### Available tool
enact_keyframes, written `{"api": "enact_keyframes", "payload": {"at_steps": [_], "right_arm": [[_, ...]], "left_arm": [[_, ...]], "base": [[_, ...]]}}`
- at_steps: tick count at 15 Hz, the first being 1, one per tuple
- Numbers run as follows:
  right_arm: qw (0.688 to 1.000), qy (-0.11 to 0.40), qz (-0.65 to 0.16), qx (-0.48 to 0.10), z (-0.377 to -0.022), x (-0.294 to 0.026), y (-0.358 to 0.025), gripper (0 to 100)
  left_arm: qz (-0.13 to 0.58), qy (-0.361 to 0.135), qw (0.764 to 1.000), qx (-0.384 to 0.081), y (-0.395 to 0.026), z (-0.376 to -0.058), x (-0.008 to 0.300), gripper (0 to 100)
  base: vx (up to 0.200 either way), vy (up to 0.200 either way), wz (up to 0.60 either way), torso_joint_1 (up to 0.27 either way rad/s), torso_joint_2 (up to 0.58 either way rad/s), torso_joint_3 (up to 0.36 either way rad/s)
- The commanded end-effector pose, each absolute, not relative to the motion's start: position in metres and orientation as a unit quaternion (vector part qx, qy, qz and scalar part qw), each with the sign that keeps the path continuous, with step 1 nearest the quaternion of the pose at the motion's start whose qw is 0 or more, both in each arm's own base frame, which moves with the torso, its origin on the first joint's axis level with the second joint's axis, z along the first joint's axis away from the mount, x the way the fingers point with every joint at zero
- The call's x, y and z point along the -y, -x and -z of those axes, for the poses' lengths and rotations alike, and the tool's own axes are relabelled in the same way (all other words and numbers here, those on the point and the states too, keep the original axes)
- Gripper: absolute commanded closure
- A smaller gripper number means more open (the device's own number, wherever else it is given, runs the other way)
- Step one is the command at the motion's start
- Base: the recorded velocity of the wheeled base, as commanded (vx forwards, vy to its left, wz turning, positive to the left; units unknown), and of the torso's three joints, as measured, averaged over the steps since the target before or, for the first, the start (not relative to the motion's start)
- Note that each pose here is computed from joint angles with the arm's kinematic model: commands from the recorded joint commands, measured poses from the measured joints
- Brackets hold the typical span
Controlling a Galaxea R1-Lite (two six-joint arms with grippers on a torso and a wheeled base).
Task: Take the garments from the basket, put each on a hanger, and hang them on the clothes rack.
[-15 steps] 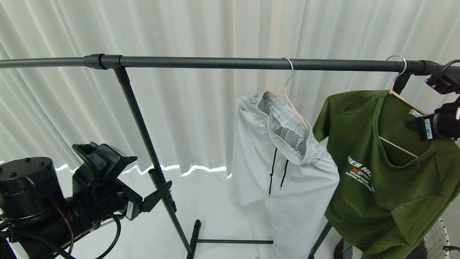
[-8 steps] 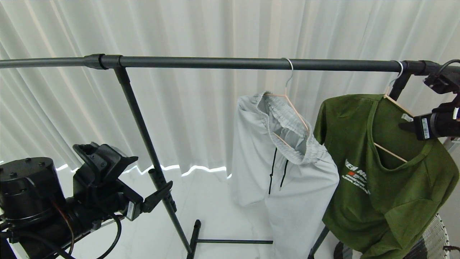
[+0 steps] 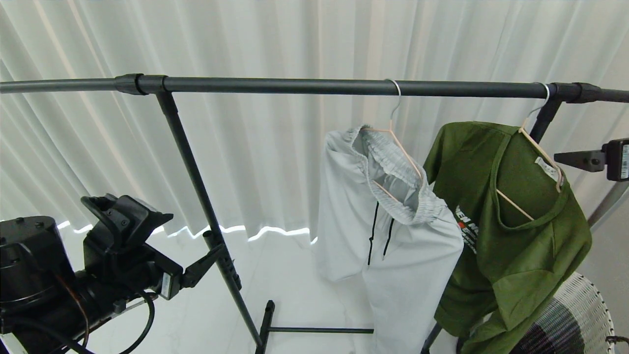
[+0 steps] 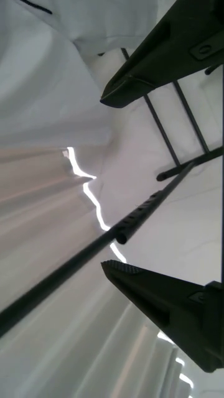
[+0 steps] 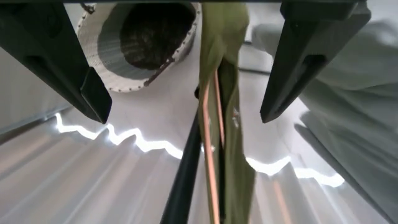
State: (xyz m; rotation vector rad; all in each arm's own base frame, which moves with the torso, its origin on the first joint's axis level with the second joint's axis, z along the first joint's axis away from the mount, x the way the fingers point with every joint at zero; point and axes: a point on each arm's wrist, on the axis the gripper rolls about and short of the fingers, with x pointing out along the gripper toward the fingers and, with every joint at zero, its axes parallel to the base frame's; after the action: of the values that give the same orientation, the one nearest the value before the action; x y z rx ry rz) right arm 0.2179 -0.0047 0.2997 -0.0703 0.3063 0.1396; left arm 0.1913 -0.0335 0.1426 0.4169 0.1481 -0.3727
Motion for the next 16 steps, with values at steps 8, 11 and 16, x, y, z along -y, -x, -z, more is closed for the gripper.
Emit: {"api": "enact_keyframes", "payload": {"at_steps": [8, 11, 16], "right_arm": [[0.991, 0.05, -0.06, -0.105, -0.273, 0.001, -0.101, 0], [0.99, 0.069, -0.061, -0.111, -0.253, 0.001, -0.081, 0], [0.989, 0.072, -0.06, -0.111, -0.229, -0.001, -0.056, 0]], "left_arm": [[0.138, -0.207, 0.966, -0.065, -0.143, -0.138, 0.018, 0], [0.136, -0.207, 0.967, -0.061, -0.126, -0.133, 0.016, 0], [0.123, -0.2, 0.97, -0.058, -0.11, -0.129, 0.013, 0]], "base": [[-0.125, 0.0, 0.0, 0.004, 0.0, 0.001], [-0.2, 0.0, 0.0, -0.001, 0.01, 0.004], [-0.2, 0.0, 0.0, 0.005, 0.0, 0.002]]}}
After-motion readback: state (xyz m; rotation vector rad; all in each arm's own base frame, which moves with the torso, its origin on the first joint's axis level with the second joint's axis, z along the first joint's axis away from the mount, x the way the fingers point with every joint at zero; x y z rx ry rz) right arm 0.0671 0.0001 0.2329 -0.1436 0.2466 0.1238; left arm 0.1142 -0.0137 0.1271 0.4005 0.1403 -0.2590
